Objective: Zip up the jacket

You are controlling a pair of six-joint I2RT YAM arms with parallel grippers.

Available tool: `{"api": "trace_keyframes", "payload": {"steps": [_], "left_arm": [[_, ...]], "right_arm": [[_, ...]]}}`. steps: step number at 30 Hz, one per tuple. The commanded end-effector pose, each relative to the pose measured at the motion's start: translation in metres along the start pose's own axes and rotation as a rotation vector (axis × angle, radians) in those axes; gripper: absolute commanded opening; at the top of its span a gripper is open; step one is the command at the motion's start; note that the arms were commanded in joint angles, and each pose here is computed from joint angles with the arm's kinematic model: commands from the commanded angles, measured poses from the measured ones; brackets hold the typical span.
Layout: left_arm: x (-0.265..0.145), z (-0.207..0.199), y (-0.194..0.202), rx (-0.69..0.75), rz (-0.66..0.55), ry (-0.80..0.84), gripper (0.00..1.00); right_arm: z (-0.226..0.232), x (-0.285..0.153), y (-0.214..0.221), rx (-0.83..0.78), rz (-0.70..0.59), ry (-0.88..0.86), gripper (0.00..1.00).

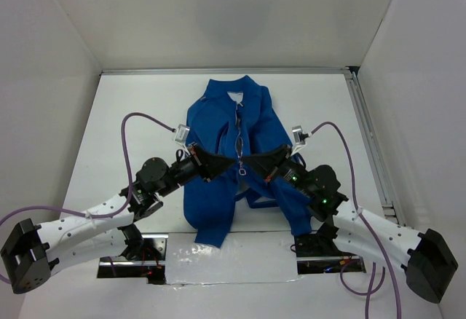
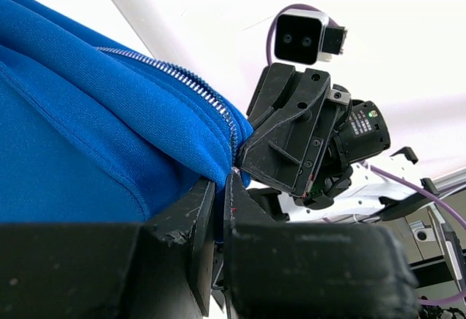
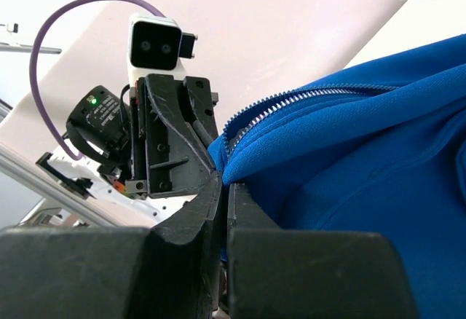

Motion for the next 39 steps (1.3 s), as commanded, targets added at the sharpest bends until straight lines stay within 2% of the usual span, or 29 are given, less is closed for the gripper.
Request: {"api": "trace_keyframes", "payload": {"steps": [1,16,20,22,27,30,35,39], "left_arm": [[0.002,-0.011,-0.007,-0.002,-0.022,0.075,0.00],[0.011,-0.009,-0.002,-0.021,0.058,0.042,0.00],[0.011,-0.012,-0.005,0.003,0.075,0.059,0.17],[0.012,-0.012,-0.003,0.018,0.097,0.067,0.19],[0.010,-0.013,-0.005,0.019,0.090,0.056,0.11],[0.007,-0.016,-0.007,0.054,0.064,0.099,0.01],[0.006,-0.019,-0.005,0.114,0.098,0.179,0.00],[0.005,-0.015,-0.004,0.171,0.111,0.155,0.00]], "right_arm": [[0.028,0.007,-0.019,-0.010,-0.085,-0.165,0.00],[0.023,0.009,-0.018,0.116,-0.152,-0.209,0.00],[0.020,0.009,-0.017,0.120,-0.166,-0.197,0.00],[0.023,0.010,-0.019,0.102,-0.161,-0.203,0.00],[0.022,0.012,-0.019,0.087,-0.137,-0.170,0.00],[0.019,0.011,-0.018,0.091,-0.147,-0.148,0.00],[0.018,0.014,-0.020,0.088,-0.174,-0.144,0.00],[0.021,0.019,-0.023,0.068,-0.177,-0.178,0.00]]}}
Point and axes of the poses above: each gripper's point midway between its finger pads, its own x axis out along the fingers, its own z axis along the line the jaws close on, y = z × x, the point moved 10 cm from there along -x, back along the fingers, and after that the axes turned 7 degrees about x, right-handed, at the moved point
